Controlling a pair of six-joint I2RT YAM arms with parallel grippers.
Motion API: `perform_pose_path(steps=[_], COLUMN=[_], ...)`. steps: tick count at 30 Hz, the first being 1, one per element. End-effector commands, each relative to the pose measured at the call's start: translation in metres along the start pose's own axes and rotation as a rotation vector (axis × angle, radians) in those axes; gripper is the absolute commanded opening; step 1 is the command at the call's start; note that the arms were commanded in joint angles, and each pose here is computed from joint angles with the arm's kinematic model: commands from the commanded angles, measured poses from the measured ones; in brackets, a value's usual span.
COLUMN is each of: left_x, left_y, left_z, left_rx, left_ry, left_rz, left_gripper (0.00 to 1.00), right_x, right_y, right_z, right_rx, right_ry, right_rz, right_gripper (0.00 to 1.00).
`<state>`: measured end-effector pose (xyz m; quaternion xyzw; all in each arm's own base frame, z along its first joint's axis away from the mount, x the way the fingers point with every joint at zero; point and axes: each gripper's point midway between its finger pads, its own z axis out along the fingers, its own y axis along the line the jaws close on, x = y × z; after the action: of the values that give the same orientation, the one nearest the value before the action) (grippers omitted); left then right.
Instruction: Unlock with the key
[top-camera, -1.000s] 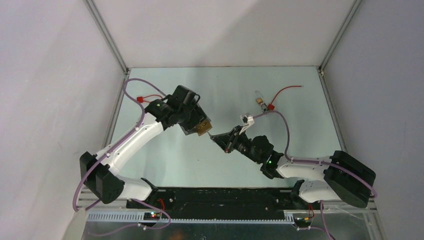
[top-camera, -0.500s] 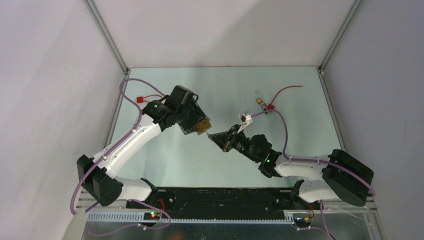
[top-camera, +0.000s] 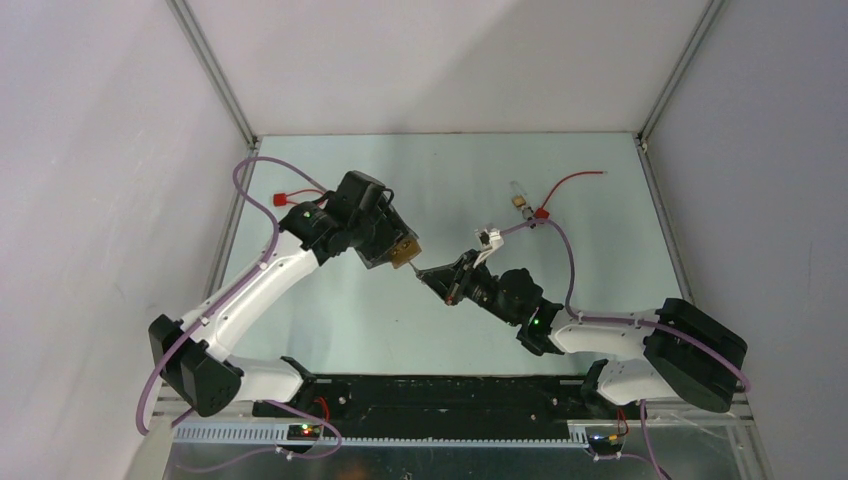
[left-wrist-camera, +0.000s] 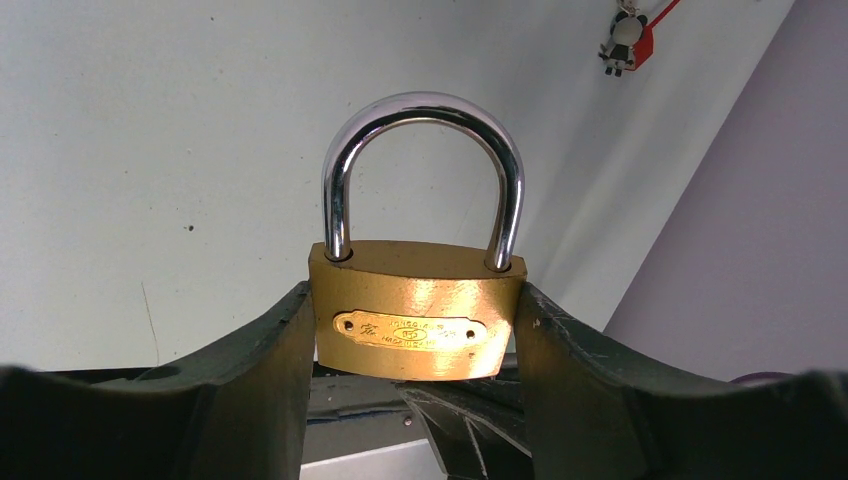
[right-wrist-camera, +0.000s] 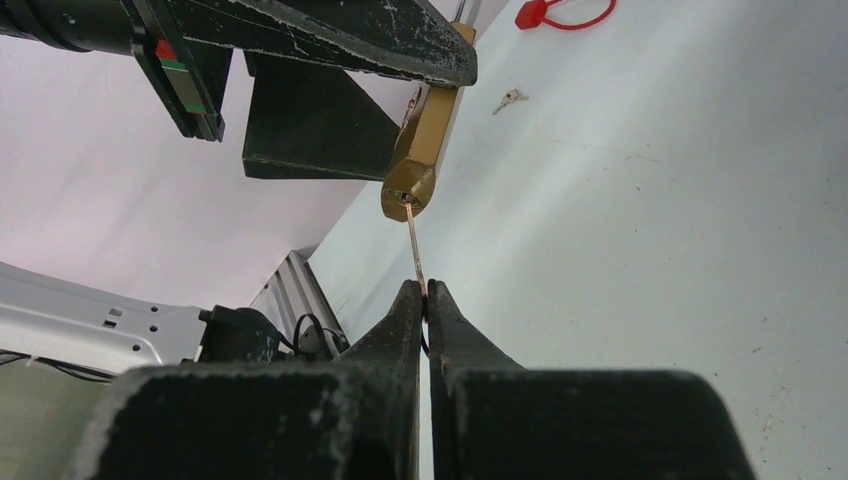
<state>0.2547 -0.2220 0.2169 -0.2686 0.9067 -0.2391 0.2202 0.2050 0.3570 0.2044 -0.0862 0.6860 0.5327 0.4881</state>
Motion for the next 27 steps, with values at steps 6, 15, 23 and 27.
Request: perform_pose_path(steps=[6, 15, 23, 27], left_x=[-0.011, -0.009, -0.013, -0.011], left_y=[-0.029, -0.035, -0.043, -0.047], left_z=[-0.023, -0.026, -0.037, -0.043], left_rx=[0.135, 0.160, 0.206, 0.236], left_ry=[-0.054, -0.062, -0.141, -0.183], left_rz=[-0.025, 0.002, 0.028, 0.038], left_gripper=[0.00, 0.00, 0.00, 0.00], right_x=[-0.023, -0.033, -0.041, -0.048], right_y=[0.014, 0.013, 0.017, 0.021], right_z=[0.007, 0.007, 0.009, 0.010], right_rx=[-0.035, -0.037, -0.028, -0.037], right_ry=[-0.082, -0.104, -0.103, -0.123], right_rz=[-0.004, 0.048, 0.130, 0.139], right_gripper=[0.00, 0.00, 0.00, 0.00])
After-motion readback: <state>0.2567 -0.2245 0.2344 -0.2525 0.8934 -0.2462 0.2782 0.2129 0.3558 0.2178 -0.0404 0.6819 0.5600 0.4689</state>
